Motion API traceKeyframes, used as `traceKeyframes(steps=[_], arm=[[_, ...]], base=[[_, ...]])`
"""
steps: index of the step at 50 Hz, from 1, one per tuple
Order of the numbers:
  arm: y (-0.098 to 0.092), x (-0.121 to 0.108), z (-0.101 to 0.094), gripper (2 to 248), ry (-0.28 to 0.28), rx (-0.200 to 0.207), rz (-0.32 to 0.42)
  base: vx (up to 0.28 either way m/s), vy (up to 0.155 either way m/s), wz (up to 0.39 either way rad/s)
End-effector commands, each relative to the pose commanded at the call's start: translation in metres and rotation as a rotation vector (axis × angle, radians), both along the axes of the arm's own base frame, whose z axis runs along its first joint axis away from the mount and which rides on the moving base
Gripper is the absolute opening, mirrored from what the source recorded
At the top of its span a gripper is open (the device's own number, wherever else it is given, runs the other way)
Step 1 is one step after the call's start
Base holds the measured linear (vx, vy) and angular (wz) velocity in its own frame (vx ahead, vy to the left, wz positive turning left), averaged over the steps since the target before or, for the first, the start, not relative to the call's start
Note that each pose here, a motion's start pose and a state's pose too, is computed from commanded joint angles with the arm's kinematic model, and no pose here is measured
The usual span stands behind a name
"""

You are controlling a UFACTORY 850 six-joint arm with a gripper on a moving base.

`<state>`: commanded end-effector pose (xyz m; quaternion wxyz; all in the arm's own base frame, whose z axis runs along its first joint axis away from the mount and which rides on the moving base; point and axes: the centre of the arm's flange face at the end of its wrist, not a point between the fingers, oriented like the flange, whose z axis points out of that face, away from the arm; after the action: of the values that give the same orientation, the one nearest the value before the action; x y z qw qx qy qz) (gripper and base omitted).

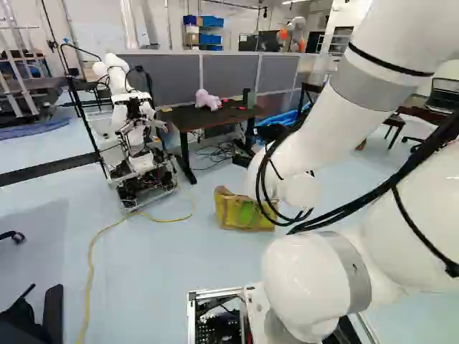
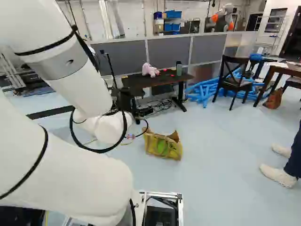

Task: Pick up the bag on the ground and place it on the table

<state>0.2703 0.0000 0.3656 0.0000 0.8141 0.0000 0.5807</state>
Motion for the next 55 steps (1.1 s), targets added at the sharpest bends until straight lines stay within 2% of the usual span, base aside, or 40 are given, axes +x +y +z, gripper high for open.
traceKeyframes(steps=[30,55], arm=[[0.0,0.0,0.0,247,0.0,0.0,0.0],[0.0,0.0,0.0,247,0.0,0.0,0.0]], base=[[0.006,0.0,0.0],[0.074,0.0,-0.009]])
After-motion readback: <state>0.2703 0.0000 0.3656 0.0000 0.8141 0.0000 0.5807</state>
